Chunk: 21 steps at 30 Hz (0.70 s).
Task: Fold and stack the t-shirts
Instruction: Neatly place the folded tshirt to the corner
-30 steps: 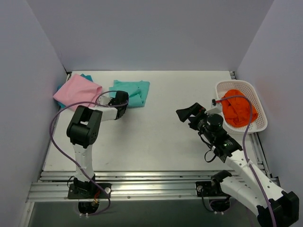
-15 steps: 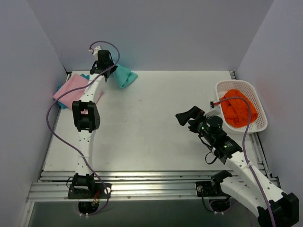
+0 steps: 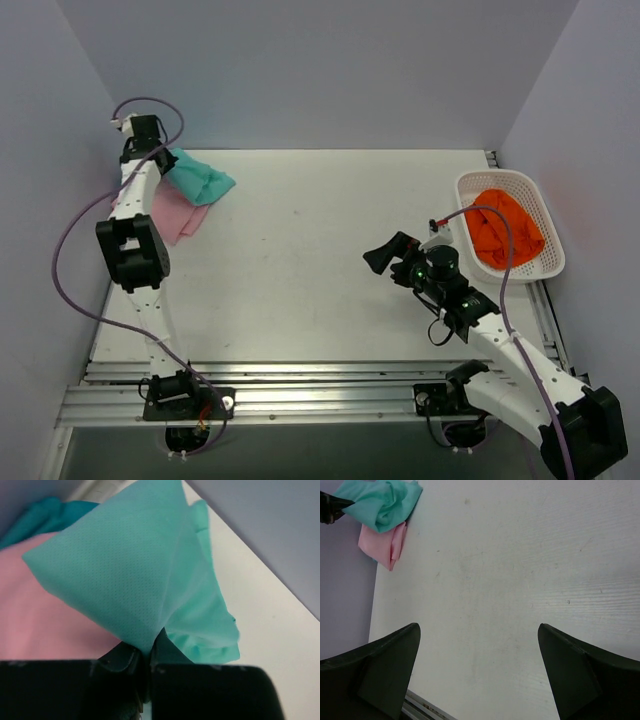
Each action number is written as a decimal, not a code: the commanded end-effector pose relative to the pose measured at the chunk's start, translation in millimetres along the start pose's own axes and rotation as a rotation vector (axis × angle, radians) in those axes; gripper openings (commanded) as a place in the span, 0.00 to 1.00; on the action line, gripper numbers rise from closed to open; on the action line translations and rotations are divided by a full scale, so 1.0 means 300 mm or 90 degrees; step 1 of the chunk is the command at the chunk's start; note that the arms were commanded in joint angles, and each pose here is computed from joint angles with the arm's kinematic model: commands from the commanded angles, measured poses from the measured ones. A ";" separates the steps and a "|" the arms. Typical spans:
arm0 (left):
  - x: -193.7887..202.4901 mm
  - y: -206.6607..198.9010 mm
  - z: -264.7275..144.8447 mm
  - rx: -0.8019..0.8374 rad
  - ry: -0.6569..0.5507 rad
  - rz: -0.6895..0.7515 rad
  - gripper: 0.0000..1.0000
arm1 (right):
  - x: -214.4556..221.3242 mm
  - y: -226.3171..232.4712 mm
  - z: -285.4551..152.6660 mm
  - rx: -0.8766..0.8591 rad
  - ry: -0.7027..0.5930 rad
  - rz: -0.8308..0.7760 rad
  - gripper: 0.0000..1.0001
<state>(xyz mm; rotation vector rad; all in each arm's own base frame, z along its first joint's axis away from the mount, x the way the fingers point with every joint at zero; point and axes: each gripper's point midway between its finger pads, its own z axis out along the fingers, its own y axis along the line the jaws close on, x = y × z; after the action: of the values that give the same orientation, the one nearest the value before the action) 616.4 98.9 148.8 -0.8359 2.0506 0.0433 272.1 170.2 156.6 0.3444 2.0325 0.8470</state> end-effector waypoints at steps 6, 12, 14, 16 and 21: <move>-0.308 0.309 -0.265 -0.035 -0.129 -0.119 0.22 | 0.026 0.009 0.039 -0.032 0.015 -0.011 1.00; -0.123 0.435 -0.125 -0.118 -0.040 -0.116 0.94 | 0.008 0.001 0.030 -0.019 0.002 -0.017 1.00; -0.101 0.420 -0.082 -0.114 -0.012 -0.124 0.94 | 0.005 -0.007 0.029 -0.010 -0.002 -0.019 1.00; -0.025 0.424 -0.015 -0.111 0.040 -0.123 0.94 | 0.004 -0.010 0.030 -0.008 -0.004 -0.019 1.00; 0.032 0.434 0.037 -0.106 0.058 -0.119 0.94 | 0.013 -0.023 0.049 0.001 0.002 -0.015 1.00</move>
<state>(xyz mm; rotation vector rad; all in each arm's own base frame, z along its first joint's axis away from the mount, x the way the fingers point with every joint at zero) 544.2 198.4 85.5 -1.1448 2.0882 0.1210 274.3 175.0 137.4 0.3279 2.0758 0.8441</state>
